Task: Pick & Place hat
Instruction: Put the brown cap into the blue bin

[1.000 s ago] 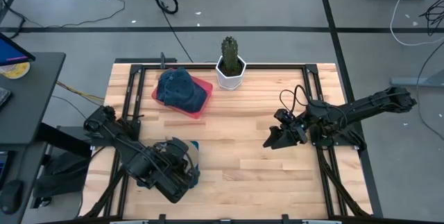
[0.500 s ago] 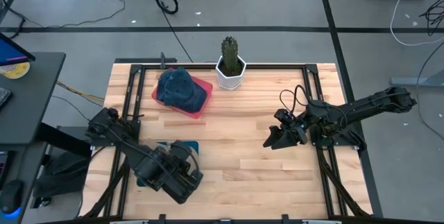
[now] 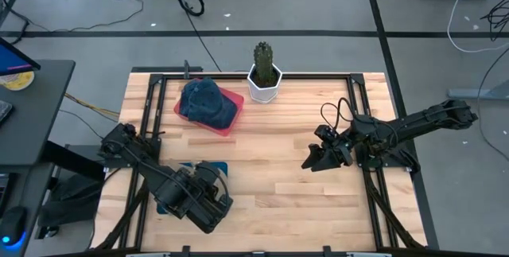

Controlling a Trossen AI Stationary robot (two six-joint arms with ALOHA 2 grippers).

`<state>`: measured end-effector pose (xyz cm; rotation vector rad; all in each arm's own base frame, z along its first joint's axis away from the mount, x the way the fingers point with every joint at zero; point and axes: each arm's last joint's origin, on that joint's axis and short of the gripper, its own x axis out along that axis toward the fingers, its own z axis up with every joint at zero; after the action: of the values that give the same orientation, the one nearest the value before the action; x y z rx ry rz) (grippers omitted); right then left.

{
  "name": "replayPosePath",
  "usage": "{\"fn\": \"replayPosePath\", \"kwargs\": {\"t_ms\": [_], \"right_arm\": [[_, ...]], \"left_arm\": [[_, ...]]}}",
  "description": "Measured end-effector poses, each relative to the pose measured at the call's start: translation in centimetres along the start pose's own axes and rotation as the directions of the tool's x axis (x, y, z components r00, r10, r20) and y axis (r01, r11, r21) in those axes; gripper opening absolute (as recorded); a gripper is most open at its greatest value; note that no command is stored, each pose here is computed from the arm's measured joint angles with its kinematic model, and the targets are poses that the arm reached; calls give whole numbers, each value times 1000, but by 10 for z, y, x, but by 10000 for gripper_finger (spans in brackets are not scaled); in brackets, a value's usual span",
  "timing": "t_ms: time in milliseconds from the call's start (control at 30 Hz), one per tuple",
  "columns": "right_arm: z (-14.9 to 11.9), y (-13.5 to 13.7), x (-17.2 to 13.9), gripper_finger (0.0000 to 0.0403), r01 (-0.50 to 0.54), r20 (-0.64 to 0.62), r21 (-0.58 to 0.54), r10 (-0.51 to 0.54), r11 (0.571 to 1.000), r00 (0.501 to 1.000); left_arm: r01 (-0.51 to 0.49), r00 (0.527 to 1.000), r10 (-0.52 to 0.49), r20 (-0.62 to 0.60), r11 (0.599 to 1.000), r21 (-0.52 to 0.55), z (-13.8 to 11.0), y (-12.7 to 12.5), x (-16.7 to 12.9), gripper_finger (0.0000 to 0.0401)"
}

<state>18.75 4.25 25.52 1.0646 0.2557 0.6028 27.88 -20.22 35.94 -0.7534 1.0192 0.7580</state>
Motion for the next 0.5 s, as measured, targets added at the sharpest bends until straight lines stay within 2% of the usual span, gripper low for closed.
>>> {"fn": "replayPosePath", "kwargs": {"t_ms": [233, 500], "right_arm": [[0, 0, 0, 283, 0, 0, -10, 0, 1000, 1000], [0, 0, 0, 283, 0, 0, -27, 0, 1000, 1000]], "left_arm": [[-9, 997, 9, -74, 1000, -2, 0, 0, 1, 6], [-16, 998, 14, -58, 999, -48, 7, 0, 3, 6]]}}
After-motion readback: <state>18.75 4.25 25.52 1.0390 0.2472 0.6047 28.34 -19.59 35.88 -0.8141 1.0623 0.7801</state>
